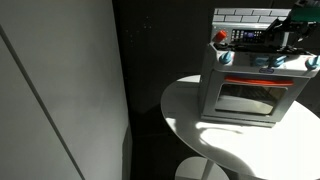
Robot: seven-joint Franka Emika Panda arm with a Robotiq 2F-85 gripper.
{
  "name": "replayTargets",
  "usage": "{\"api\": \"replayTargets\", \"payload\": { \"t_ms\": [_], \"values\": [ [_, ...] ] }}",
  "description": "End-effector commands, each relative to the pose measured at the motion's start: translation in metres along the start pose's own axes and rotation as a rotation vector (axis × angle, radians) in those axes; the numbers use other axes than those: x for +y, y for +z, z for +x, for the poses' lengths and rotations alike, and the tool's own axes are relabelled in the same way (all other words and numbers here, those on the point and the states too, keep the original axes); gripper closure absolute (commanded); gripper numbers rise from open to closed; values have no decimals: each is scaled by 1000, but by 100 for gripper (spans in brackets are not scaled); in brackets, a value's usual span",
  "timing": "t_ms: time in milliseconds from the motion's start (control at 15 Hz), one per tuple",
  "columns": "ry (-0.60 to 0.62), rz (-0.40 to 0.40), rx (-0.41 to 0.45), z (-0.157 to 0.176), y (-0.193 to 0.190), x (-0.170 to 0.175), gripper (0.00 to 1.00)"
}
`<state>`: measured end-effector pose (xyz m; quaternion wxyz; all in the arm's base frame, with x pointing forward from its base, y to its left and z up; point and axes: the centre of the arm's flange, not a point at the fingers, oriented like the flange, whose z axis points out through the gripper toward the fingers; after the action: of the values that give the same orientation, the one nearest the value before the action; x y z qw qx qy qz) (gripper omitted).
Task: Tap the top button on the control panel of the stove twice
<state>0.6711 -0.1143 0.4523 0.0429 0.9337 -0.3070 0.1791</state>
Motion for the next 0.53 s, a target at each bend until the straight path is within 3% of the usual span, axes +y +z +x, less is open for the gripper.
{"api": "replayTargets", "payload": {
  "t_ms": [0, 467],
  "values": [
    [0, 12, 21, 12, -4, -2, 0],
    [-31, 29, -7, 0, -34, 9, 0]
  ]
}}
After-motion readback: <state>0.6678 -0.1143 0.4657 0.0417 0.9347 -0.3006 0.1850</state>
